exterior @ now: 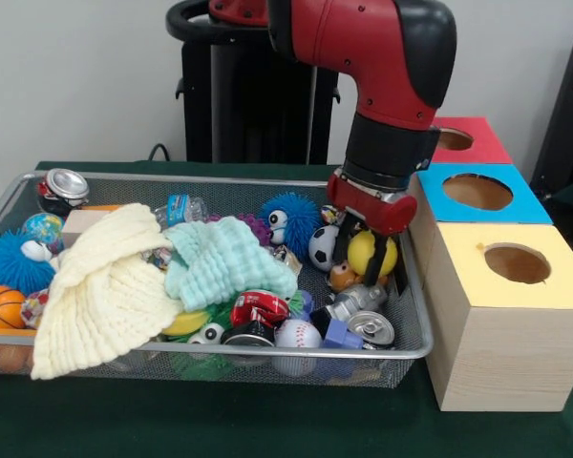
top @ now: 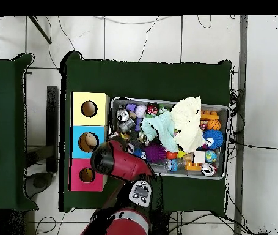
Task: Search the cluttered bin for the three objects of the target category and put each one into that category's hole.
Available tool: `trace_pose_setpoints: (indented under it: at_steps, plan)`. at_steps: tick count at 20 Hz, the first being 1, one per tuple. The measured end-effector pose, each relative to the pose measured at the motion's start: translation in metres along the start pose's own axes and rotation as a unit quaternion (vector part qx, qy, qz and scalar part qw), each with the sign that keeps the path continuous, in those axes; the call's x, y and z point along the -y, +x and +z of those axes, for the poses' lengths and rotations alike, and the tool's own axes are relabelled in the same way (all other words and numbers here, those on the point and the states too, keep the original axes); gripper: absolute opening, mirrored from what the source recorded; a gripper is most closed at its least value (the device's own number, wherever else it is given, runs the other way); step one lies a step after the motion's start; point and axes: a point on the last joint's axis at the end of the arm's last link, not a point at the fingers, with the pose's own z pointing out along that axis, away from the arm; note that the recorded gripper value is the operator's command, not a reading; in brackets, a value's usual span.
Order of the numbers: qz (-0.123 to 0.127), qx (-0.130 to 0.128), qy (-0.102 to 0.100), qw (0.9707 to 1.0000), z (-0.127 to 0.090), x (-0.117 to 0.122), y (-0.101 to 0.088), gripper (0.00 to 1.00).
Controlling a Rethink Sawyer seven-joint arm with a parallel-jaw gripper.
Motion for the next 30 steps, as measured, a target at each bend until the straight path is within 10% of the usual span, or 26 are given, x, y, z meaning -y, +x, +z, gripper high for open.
trace_pose_setpoints:
  at_steps: [30]
  plan:
    - [-0.022,-0.024,0.054,0.998,-0.01,0.082,-0.034,1.0]
